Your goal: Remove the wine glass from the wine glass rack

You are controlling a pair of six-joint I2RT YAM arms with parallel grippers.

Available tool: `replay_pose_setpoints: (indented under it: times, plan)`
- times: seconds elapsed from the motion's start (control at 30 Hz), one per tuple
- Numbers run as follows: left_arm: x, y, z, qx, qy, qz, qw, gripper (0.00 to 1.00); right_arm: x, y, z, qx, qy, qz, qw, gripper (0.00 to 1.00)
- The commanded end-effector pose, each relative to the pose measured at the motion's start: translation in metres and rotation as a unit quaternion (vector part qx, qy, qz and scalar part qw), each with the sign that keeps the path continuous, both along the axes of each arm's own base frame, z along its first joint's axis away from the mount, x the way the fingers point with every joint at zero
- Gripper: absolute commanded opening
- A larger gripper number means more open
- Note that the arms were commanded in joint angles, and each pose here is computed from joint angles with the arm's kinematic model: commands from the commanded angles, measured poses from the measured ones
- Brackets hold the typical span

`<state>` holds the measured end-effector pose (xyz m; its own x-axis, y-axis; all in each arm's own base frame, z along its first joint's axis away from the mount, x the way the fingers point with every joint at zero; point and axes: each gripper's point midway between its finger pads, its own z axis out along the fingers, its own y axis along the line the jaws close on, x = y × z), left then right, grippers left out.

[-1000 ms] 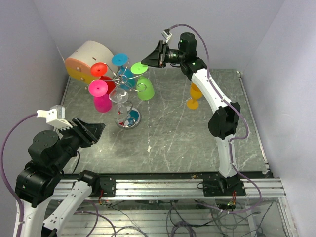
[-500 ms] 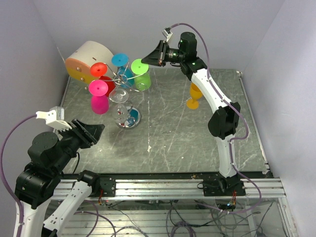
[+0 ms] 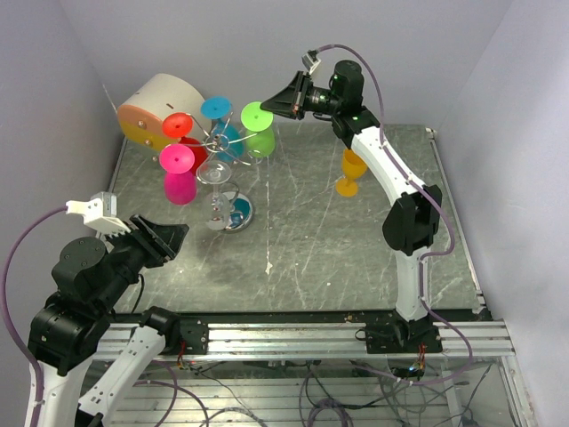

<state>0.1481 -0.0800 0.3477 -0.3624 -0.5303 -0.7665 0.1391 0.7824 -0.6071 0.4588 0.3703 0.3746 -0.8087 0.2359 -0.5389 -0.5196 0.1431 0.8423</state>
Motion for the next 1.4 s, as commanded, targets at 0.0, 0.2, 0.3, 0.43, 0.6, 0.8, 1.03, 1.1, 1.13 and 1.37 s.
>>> replay_pose_setpoints:
  times: [0.0, 0.2, 0.3, 0.43, 0.6, 0.8, 1.03, 1.1, 1.13, 1.37]
  plan:
    - [0.001, 0.000, 0.003, -0.005, -0.007, 0.003, 1.000, 0.55, -0.008, -0.008, 0.034, 0.024, -0.033, 0.001, 0.999, 0.00]
    - [-0.001, 0.003, 0.004, -0.004, -0.009, 0.007, 1.000, 0.56, -0.009, -0.009, 0.031, 0.020, -0.022, -0.001, 1.000, 0.00]
    - [-0.001, 0.003, 0.002, -0.005, -0.008, 0.007, 1.000, 0.56, -0.014, -0.010, 0.032, 0.022, -0.019, 0.006, 1.000, 0.00]
    - [0.001, 0.001, 0.000, -0.004, -0.005, 0.005, 1.000, 0.56, -0.020, -0.013, 0.033, 0.012, -0.021, 0.005, 1.000, 0.00]
    - [0.002, -0.001, -0.002, -0.007, -0.004, 0.001, 1.000, 0.56, -0.028, -0.017, 0.034, 0.004, -0.028, 0.003, 1.000, 0.00]
    - [0.003, -0.001, -0.002, -0.007, -0.003, 0.003, 1.000, 0.56, -0.042, -0.020, 0.041, -0.001, -0.038, 0.012, 0.999, 0.00]
    - [0.003, -0.002, -0.001, -0.008, -0.002, 0.000, 1.000, 0.55, -0.049, -0.006, 0.037, -0.004, -0.034, 0.035, 0.999, 0.00]
    - [0.003, -0.002, -0.001, -0.008, -0.003, 0.000, 1.000, 0.55, -0.044, 0.002, 0.025, -0.010, -0.026, 0.039, 0.999, 0.00]
    - [0.002, -0.002, 0.000, -0.007, -0.004, -0.001, 1.000, 0.55, -0.043, 0.004, 0.025, -0.010, -0.026, 0.040, 0.999, 0.00]
    - [0.000, 0.002, 0.002, -0.005, -0.007, 0.007, 1.000, 0.56, -0.038, 0.020, 0.024, -0.005, -0.027, 0.049, 0.998, 0.00]
